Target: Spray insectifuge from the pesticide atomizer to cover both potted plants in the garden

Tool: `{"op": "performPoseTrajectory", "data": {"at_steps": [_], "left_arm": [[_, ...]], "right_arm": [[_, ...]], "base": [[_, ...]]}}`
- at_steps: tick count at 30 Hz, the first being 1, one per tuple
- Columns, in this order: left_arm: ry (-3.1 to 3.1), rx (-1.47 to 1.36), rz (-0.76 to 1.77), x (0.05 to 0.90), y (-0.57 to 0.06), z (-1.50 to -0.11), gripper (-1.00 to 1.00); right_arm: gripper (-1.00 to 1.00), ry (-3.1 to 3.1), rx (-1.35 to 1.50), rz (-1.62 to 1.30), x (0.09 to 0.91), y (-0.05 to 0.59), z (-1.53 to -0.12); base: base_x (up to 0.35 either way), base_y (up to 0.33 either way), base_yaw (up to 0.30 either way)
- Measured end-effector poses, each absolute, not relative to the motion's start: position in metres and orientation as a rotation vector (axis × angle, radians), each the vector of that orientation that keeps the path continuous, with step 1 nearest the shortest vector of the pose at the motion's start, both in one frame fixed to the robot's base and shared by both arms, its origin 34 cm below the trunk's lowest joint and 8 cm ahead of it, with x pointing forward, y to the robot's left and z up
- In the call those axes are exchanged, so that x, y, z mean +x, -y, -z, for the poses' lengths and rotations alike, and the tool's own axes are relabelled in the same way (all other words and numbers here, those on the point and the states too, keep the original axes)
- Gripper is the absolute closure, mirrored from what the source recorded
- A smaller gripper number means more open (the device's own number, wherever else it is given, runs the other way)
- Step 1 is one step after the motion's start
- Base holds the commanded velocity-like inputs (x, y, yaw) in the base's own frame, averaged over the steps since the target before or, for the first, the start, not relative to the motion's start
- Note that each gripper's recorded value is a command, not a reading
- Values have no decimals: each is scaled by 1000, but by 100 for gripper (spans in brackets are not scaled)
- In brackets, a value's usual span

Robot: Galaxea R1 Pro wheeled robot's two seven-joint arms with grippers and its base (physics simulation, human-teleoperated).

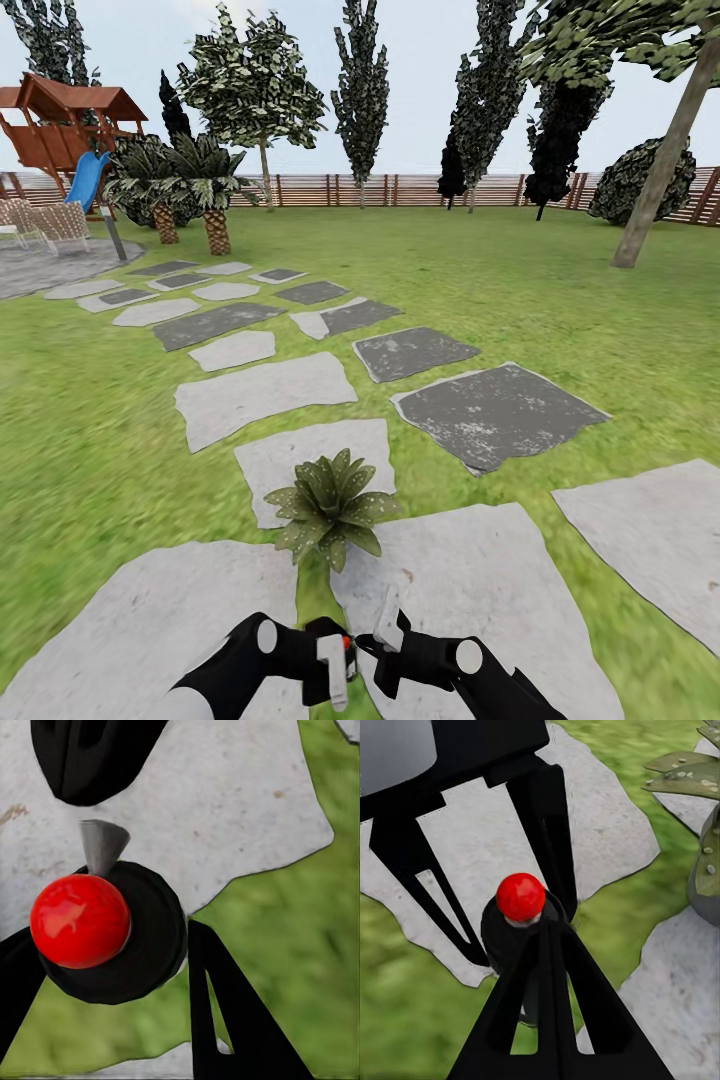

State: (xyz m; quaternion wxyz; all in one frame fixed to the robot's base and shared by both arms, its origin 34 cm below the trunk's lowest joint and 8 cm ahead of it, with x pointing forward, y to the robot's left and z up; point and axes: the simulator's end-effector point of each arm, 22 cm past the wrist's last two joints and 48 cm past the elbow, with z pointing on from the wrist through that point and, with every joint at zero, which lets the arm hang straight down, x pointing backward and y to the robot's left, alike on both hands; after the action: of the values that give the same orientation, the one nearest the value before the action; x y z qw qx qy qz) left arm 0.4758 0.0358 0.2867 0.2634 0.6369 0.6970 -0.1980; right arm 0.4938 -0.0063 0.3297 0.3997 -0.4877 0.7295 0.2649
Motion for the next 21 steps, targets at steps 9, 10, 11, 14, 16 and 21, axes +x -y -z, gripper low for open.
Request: {"op": "performPoseTrajectory", "data": {"at_steps": [9,10,11,14,16,21], "left_arm": [[-1977,1730,445,480,-110,-268,100],[-1988,1728,434,481,-119,-267,100],[-2005,1729,417,482,-132,-264,100],[-2037,1729,381,483,-160,-261,100],[-2065,1734,355,481,-183,-257,100],[-2165,1741,350,457,-227,-239,100]], "right_arm": [[100,-1846,-1234,-670,494,6,-330],[100,-1846,-1234,-670,494,6,-330],[100,-1846,-1234,-670,494,6,-330],[100,-1847,-1235,-670,494,7,-329],[100,-1848,-1236,-670,493,7,-329],[-100,-1852,-1237,-668,493,8,-327]], "base": [[0,0,0],[0,0,0],[0,0,0],[0,0,0],[0,0,0],[0,0,0]]}}
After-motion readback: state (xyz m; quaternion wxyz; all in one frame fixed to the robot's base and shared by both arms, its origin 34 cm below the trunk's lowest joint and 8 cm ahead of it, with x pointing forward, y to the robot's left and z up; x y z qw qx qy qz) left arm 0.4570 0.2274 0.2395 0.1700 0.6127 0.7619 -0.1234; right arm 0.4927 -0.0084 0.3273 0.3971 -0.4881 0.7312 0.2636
